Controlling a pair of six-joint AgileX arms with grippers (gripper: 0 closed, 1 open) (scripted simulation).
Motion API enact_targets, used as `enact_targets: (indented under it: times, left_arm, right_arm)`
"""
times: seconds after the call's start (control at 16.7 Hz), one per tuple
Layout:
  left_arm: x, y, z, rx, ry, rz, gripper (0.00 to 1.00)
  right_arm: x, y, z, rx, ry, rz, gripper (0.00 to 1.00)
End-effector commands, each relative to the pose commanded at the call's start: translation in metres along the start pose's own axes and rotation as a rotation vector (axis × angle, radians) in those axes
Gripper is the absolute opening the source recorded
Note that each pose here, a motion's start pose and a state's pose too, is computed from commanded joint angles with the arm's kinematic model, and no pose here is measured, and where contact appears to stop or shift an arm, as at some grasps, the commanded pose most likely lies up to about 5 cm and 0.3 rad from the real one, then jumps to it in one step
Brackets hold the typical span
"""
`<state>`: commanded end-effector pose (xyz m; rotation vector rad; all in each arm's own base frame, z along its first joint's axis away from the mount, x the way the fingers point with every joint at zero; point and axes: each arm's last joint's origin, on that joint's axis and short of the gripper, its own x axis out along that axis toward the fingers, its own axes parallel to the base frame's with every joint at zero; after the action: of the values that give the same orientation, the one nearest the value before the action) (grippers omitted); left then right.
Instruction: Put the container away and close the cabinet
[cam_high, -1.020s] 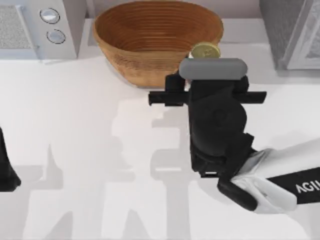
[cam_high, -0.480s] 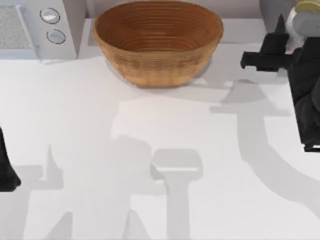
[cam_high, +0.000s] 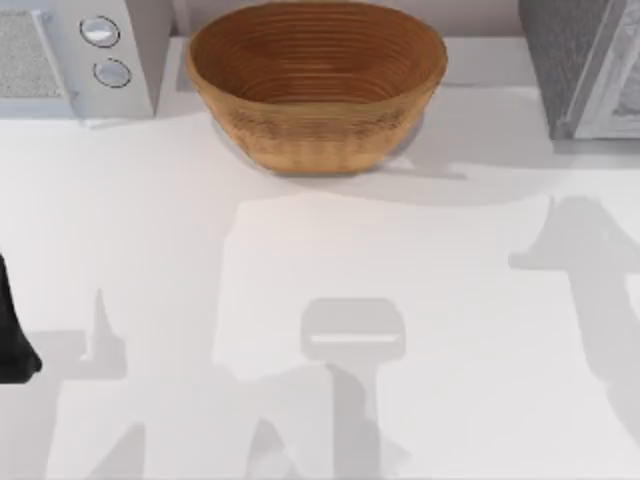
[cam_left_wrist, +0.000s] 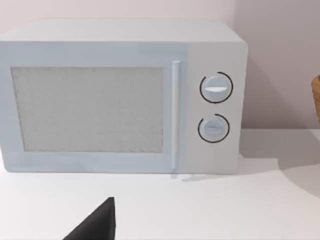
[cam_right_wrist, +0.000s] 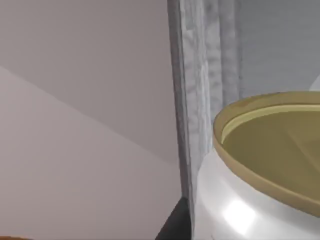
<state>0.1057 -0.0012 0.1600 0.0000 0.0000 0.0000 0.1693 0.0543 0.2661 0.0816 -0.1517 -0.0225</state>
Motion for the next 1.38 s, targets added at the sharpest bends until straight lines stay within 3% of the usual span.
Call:
enact_targets:
  times: [0.3, 0.54, 0.72, 1.08, 1.38]
  left_arm:
    - [0.000, 0.000, 0.000, 0.000, 0.000, 0.000, 1.00]
    - [0.000, 0.000, 0.000, 0.000, 0.000, 0.000, 1.00]
    - [0.000, 0.000, 0.000, 0.000, 0.000, 0.000, 1.00]
    - [0.000, 0.000, 0.000, 0.000, 0.000, 0.000, 1.00]
    - [0.000, 0.000, 0.000, 0.000, 0.000, 0.000, 1.00]
  right_arm:
    - [-0.057, -0.042, -0.026, -0.018, -0.005, 0.031, 0.00]
    - [-0.074, -0.060, -0.074, -0.059, 0.107, 0.026, 0.00]
    - [-0.077, -0.065, -0.090, -0.082, 0.152, 0.022, 0.00]
    - [-0.077, -0.064, -0.088, -0.078, 0.156, 0.025, 0.00]
    - [-0.066, -0.057, -0.037, -0.076, 0.175, 0.033, 0.00]
